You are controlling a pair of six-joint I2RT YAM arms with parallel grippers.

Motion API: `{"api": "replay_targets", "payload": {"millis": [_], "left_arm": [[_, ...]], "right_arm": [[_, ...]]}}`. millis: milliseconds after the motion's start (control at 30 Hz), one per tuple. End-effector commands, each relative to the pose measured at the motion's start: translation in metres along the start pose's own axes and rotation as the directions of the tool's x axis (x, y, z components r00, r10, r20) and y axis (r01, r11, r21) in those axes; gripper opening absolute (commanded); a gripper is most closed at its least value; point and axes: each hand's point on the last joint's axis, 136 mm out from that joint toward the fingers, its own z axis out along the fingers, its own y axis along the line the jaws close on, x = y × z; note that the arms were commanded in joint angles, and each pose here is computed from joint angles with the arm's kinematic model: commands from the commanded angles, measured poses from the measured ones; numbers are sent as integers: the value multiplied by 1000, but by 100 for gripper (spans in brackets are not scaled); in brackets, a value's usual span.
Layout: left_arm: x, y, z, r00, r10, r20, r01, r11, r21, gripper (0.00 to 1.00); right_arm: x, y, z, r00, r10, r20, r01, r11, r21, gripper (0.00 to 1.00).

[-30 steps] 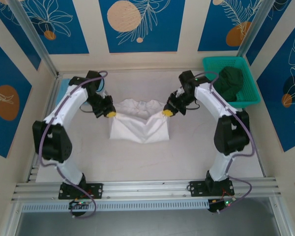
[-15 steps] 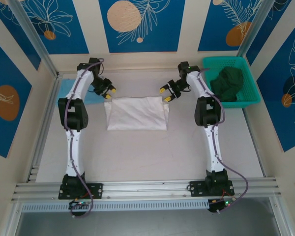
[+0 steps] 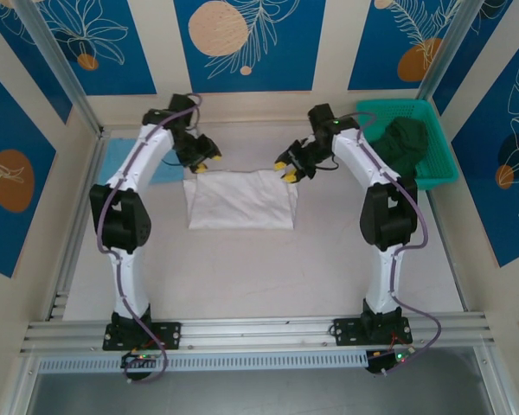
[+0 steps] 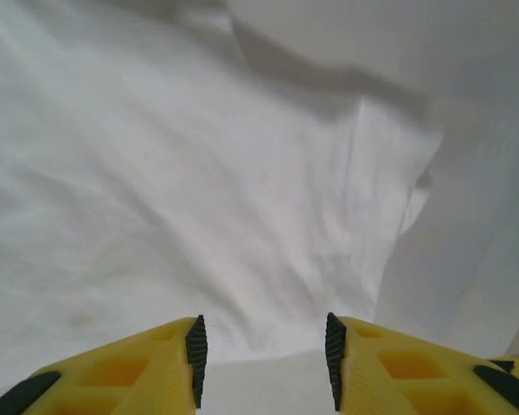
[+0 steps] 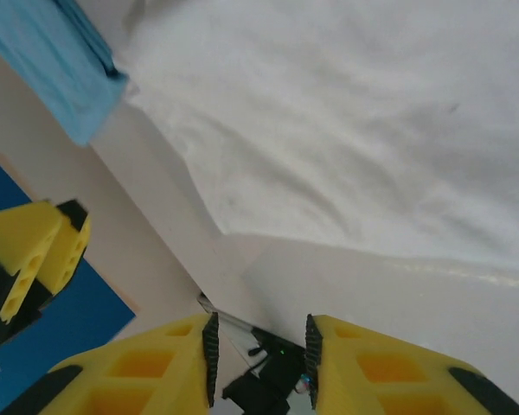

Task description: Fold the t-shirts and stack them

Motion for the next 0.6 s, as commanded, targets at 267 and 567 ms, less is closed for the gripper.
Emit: {"api": "replay_targets", "payload": {"millis": [267, 567], "left_arm": [[68, 129, 91, 985, -48, -164, -9, 944, -331, 46], [72, 131, 69, 990, -14, -141, -35, 940, -340, 77]], "right_arm": [[1, -122, 91, 980, 157, -122, -126, 964, 234, 33], [3, -115, 64, 996, 82, -41, -73, 978, 195, 44]]}}
